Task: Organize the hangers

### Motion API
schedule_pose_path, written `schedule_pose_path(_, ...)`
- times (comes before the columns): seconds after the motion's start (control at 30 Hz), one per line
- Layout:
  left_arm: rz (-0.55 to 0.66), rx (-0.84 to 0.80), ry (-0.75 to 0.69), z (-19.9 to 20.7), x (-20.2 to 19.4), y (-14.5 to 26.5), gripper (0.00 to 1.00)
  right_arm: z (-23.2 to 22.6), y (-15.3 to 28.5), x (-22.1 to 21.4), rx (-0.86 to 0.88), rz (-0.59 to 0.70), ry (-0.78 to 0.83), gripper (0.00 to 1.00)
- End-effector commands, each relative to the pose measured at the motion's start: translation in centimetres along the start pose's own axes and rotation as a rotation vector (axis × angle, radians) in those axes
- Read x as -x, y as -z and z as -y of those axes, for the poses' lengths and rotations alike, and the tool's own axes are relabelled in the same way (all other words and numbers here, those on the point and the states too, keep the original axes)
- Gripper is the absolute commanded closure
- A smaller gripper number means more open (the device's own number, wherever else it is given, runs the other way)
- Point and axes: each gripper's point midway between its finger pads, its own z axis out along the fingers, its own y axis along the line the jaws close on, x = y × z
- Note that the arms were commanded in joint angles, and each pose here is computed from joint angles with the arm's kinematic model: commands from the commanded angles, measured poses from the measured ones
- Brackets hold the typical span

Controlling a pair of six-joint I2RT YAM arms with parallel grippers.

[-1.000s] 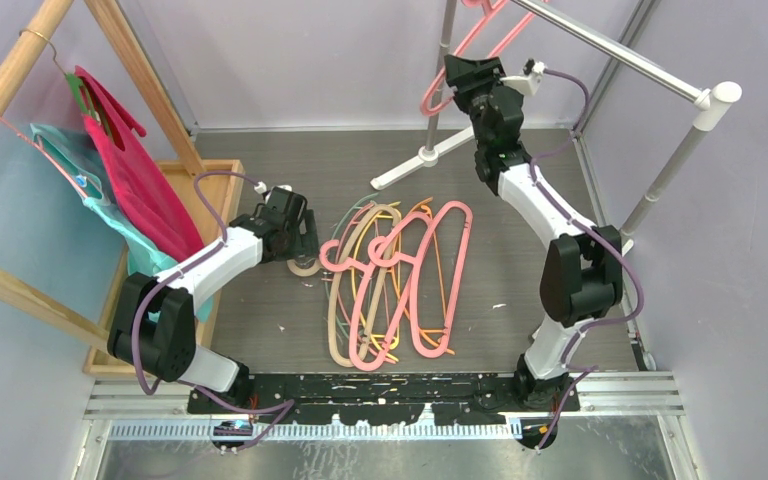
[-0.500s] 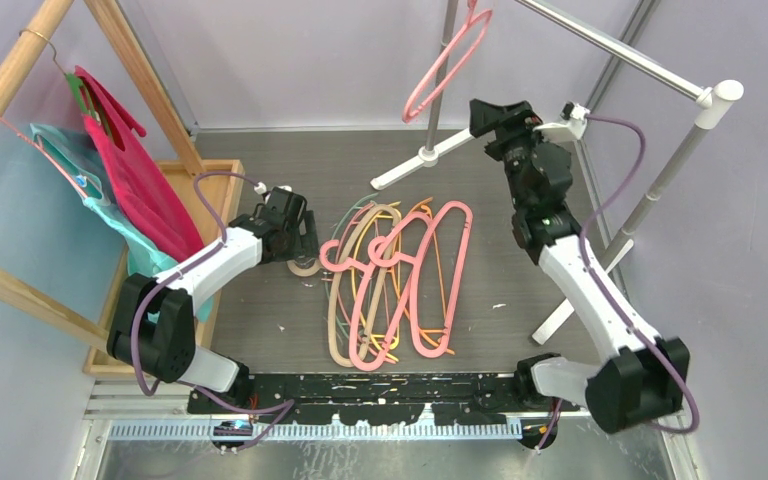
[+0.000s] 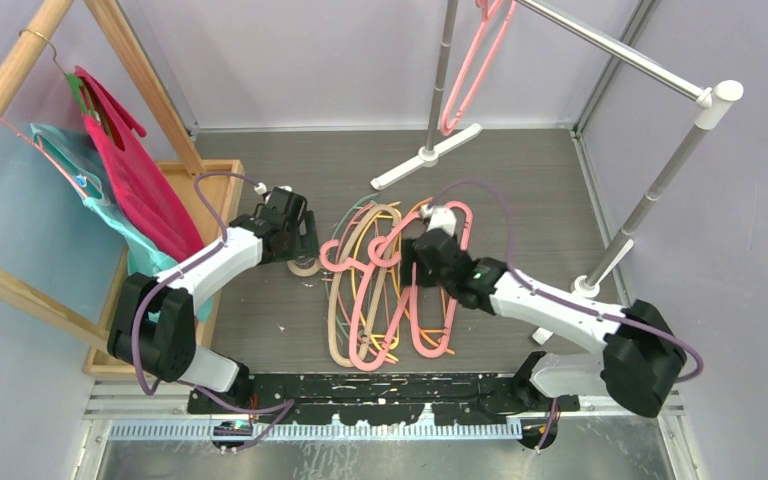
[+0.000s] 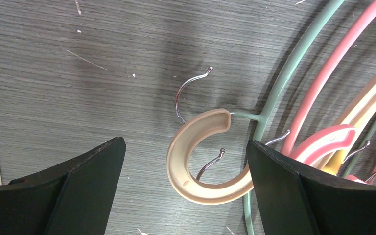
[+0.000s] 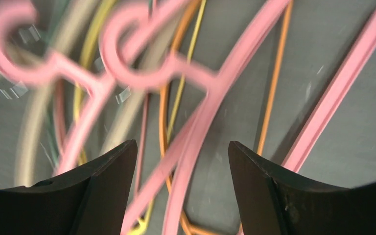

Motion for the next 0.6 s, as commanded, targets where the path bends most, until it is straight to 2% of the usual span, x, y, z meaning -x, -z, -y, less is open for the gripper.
schedule_pose_path(0.0,0.025,-0.029,0.015,1.0,1.0,0.0,0.02,-0.5,0.3,-5.7,-0.02,-0.156,0.052,0.26)
schedule_pose_path(0.2,0.012,-0.026,0.015,0.7,0.3,-0.2,0.02,0.7,0.4,-8.0,-0.103,-0.191,0.024,0.26)
schedule_pose_path(0.43,0.006,-0.02,0.012,0.4,-0.2,-0.4,0.02,0.3,-0.3,-11.3,-0.054,-0.29,0.033,0.37)
schedule_pose_path(0.57,0.004,-0.02,0.014,0.4,-0.4,-0.4,0.02,0.6,-0.2,-13.2,-0.048,-0.334,0.039,0.38)
